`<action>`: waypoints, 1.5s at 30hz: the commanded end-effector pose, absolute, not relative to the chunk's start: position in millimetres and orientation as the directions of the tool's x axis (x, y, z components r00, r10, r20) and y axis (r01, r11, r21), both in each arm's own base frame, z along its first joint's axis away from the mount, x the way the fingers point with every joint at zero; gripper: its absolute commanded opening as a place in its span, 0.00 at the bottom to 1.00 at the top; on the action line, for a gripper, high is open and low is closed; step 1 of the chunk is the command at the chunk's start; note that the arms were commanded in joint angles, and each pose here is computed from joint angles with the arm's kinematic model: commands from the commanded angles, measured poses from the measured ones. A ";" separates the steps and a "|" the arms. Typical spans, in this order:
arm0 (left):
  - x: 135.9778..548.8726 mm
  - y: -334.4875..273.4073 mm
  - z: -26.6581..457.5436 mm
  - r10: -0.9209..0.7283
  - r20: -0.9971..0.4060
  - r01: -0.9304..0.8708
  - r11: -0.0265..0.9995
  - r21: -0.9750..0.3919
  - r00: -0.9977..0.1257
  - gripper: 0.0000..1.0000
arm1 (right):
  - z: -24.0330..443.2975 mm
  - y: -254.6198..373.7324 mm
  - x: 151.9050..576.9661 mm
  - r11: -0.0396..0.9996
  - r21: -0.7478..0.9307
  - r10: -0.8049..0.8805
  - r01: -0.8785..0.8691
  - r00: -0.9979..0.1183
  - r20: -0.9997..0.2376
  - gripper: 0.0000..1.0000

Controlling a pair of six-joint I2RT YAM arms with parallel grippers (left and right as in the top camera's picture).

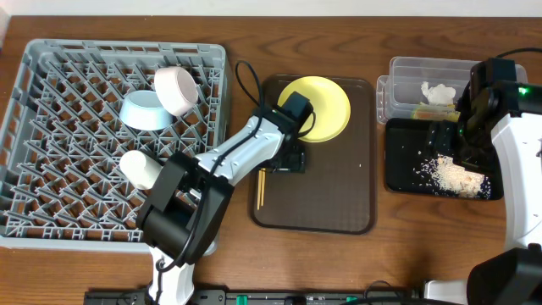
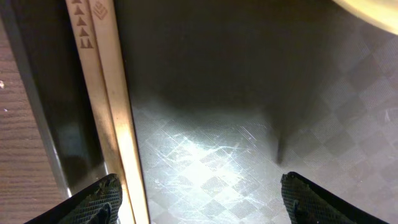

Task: Sort waste into correct bins and load items into the dishwasher
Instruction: 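Move the left gripper over the wooden chopsticks on the tray, then close the left gripper on the wooden chopsticks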

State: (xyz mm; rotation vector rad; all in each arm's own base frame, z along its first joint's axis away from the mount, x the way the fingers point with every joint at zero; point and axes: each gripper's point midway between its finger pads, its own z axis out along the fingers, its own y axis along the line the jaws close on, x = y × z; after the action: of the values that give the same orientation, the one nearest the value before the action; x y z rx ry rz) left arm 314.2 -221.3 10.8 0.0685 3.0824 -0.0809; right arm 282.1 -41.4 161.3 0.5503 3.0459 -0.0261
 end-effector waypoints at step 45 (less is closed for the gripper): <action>295.6 -204.3 -23.0 0.046 -0.033 0.046 0.999 -0.003 -0.998 0.06 | 164.3 -44.1 278.8 0.933 -0.010 0.360 0.360 -0.932 -0.041 0.81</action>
State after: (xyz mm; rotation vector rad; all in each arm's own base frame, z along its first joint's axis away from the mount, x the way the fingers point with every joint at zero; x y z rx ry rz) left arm 312.9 -214.6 -1.1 0.0712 3.0366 -0.0600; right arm 277.5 -40.8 161.1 0.5539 3.0642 -0.0269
